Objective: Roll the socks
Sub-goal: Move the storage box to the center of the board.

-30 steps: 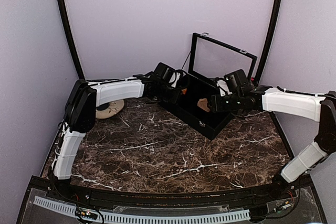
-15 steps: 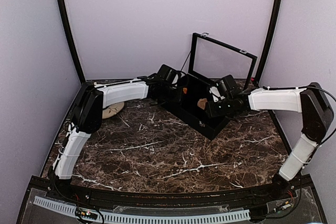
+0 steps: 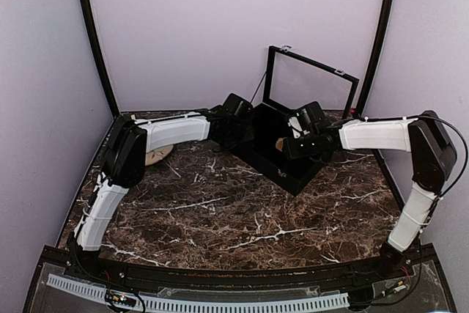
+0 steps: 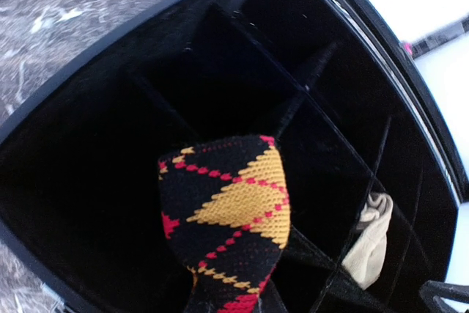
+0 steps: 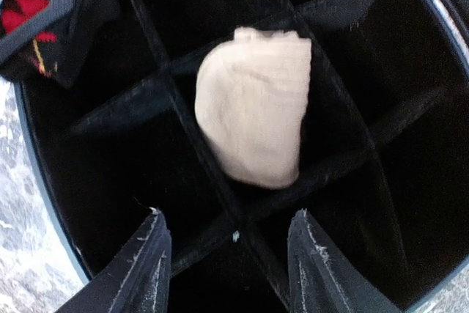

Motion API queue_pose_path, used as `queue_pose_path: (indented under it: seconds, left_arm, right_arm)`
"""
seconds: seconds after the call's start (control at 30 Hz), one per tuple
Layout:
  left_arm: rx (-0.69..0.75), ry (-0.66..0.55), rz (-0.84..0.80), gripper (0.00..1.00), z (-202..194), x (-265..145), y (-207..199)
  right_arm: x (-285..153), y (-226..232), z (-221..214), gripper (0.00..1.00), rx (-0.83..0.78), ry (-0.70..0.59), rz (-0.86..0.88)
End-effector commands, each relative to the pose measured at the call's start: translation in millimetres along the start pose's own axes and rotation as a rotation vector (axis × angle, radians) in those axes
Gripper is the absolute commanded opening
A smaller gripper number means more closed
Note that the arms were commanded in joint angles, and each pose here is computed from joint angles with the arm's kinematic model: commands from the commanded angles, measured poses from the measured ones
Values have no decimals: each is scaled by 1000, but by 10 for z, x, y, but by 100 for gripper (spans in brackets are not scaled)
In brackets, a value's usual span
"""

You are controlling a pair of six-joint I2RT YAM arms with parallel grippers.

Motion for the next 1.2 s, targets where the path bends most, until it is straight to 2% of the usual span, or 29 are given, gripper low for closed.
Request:
queue_pose_path:
  seconds: [0.0,0.17,0.4,0.5,0.93,1.17]
  left_arm:
    - [-109,41,122,0,-205,-24,116]
    - [-125,60,122,0,-327,34,47]
    - [-74,95,96,0,-427,146,-83]
    - [-48,123,131,0,-519,153,-39]
    - [21,231,274,0,-968,87,327]
    - [40,236,290,0,-981,55,369]
  right_arm:
    - [-13,-49,289,51,6,-80,-30]
    - [-7,-38,412,51,1,-101,-33]
    - [117,-62,493,51,-7,-104,-58]
    - [267,-130,470,51,-14,-54,-100]
    - [525,-491,468,51,34,-20,-189]
    - [789,-558,313,52,-1,104,-232]
Point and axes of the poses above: each gripper's point midway between its finger pads, its own x axis out along the fingers, its own y axis along the line the jaws close on, z = x × y, the point moved 6 cm from there along -x, back along the fingers, and after that the axes turned 4 degrees about -x, right-handed, at the moved point
